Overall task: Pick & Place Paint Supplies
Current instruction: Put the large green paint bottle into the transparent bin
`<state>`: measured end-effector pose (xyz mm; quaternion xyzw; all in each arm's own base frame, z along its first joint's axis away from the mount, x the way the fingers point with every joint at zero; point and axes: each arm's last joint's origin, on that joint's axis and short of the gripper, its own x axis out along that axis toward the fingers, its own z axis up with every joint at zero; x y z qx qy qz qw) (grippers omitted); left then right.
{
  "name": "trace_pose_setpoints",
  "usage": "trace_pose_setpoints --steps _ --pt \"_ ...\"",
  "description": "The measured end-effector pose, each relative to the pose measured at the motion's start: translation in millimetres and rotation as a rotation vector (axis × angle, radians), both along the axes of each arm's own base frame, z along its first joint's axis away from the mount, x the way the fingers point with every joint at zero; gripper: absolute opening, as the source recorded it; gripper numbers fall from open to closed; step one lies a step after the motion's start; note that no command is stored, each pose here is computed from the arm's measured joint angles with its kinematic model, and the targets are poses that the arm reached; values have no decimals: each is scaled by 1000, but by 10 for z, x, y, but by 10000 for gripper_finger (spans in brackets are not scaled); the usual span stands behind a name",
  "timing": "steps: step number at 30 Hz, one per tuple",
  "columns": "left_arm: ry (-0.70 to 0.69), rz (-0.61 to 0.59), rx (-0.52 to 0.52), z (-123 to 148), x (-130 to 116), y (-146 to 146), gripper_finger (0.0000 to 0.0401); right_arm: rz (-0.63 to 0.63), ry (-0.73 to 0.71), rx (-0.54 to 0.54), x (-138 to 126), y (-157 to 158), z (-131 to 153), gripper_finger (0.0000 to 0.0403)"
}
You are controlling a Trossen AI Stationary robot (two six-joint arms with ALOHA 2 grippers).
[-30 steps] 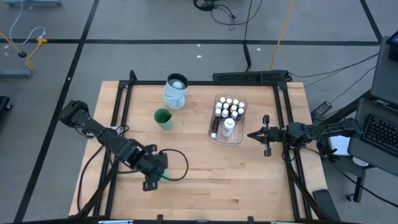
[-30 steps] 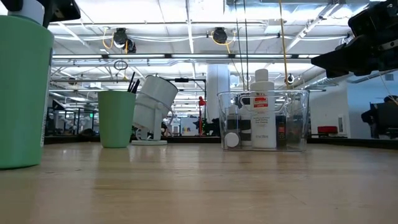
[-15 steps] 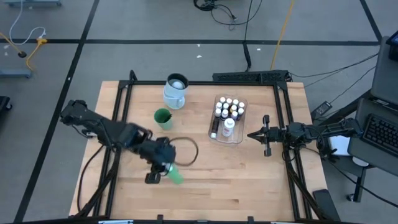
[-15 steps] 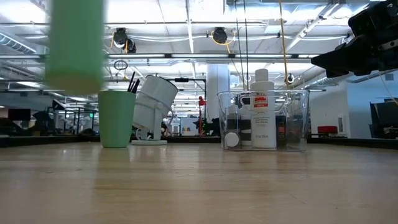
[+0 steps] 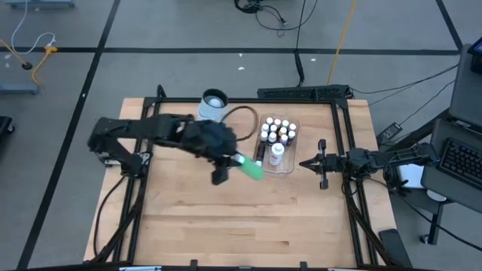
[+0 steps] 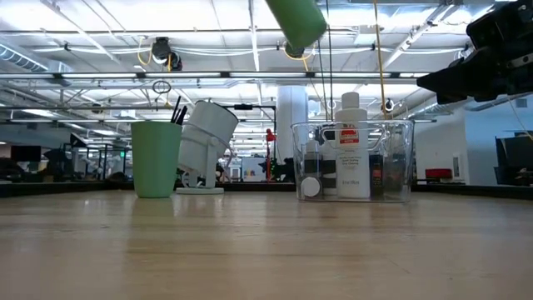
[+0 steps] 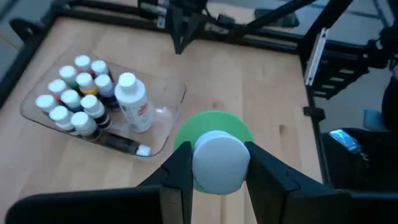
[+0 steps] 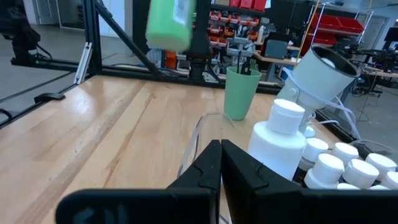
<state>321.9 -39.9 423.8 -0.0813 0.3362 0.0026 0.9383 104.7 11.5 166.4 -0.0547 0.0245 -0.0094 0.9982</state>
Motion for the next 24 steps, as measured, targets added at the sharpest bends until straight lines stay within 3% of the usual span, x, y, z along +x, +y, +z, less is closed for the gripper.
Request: trace_pose_setpoints --steps 6,14,19,24 --pt "90 -23 27 -228 591 180 101 0 7 -12 10 1 -9 4" --pt "45 -114 57 -340 1214 320 101 0 8 -18 10 2 -12 4" --pt "-6 -145 64 -388 1313 408 101 0 8 -20 10 1 -12 4" --pt "74 -99 75 -446 1263 559 101 0 11 -19 10 1 -15 4"
